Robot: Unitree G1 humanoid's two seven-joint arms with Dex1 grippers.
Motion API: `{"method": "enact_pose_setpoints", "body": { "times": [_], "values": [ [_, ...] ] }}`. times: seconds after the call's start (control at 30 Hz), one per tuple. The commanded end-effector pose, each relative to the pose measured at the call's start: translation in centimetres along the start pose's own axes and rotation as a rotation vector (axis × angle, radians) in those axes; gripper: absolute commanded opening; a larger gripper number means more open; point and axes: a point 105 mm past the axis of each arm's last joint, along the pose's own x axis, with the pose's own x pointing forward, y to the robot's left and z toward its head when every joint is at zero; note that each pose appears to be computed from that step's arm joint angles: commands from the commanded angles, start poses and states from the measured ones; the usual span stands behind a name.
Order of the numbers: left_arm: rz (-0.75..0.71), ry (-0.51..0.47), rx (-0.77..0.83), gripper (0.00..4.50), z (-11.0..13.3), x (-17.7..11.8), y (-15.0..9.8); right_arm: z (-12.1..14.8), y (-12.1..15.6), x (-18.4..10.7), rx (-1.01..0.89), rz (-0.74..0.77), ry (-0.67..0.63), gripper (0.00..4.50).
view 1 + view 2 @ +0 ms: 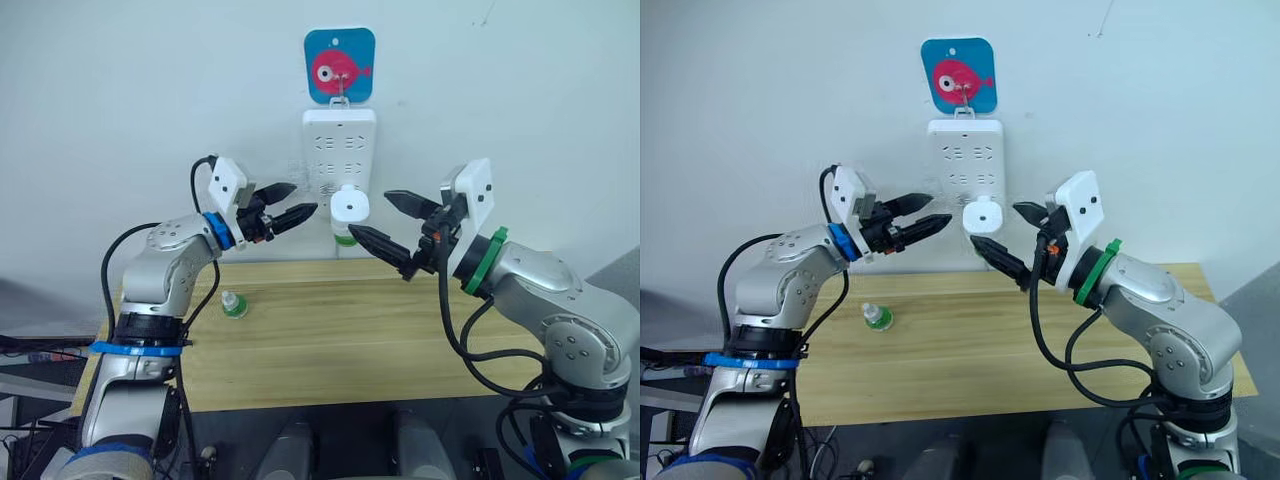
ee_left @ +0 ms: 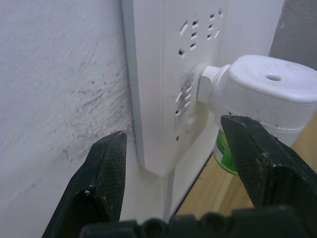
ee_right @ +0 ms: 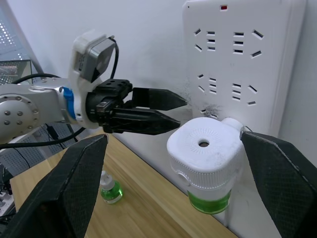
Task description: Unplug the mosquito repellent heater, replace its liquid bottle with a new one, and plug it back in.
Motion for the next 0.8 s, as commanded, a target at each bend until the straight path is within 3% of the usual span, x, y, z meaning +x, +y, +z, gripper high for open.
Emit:
{"method": "enact_pose_setpoints", "body": {
  "times": [0.03,0.53,0.8],
  "values": [
    [-0.039,-0.031,0.054,3.33,0.9,1.2,-0.2,0.9,0.6,-0.3,-0.045,0.006,-0.024,4.5],
    [-0.182,-0.045,0.13,3.33,1.1,4.3,-0.6,0.2,-1.0,-1.4,-0.091,-0.093,0.025,4.5],
    [-0.295,-0.053,0.136,3.33,1.4,5.0,-2.2,-0.3,-2.0,-2.0,-0.093,-0.156,0.05,4.5]
  ]
}}
